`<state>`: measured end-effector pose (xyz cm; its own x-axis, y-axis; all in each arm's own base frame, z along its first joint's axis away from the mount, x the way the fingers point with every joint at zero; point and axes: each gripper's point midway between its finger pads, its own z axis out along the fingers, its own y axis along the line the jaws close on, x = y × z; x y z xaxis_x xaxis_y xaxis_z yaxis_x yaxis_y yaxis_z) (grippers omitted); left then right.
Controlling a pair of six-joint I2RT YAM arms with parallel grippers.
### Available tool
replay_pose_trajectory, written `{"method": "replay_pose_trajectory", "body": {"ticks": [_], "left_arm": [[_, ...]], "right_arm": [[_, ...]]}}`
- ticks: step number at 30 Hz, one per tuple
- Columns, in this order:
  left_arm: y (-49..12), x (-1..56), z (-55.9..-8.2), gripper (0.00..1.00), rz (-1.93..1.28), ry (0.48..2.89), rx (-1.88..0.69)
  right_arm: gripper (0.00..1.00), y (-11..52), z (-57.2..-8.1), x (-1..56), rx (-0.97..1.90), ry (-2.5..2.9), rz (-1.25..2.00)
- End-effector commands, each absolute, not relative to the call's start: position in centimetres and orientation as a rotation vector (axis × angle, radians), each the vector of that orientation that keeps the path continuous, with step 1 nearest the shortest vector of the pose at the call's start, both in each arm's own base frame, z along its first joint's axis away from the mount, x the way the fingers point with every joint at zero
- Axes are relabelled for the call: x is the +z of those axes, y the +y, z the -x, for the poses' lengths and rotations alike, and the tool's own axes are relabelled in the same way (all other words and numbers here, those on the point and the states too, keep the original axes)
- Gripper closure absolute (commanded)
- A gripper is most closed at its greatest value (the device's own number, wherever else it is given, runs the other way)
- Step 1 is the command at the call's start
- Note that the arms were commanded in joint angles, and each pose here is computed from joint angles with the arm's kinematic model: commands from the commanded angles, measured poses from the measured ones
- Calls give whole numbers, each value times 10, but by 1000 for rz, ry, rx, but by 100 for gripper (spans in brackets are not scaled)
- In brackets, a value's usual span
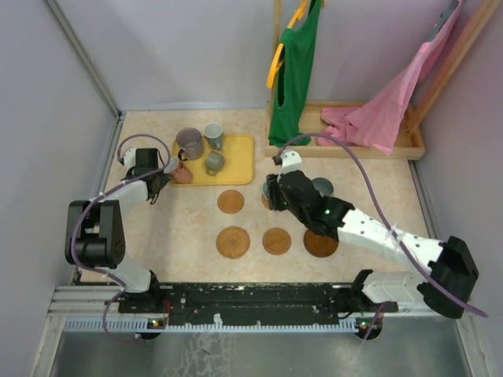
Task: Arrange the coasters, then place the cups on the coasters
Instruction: Adjust the cup on the tray.
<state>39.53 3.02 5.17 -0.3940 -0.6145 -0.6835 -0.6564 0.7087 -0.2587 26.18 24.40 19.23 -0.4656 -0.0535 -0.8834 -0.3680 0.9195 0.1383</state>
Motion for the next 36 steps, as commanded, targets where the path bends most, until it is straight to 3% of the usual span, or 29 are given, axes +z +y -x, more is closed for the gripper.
{"method": "replay_pose_trajectory", "body": {"ticks": [1, 5, 10, 22, 36], "left_arm": [[31, 59, -390, 54, 990, 2081, 47], [31, 59, -386, 54, 1001, 2076, 38], [31, 59, -382, 54, 1013, 2070, 38], [50, 71, -384, 54, 1047, 2012, 46], [54, 73, -401, 46, 1030, 2000, -71]], "right_arm": [[66, 293, -284, 240, 542, 1914, 341], [67, 328, -299, 243, 606, 1918, 396], [99, 368, -317, 236, 680, 1945, 450], [100, 444, -343, 207, 841, 1992, 569], [100, 497, -352, 173, 976, 2013, 706]]}}
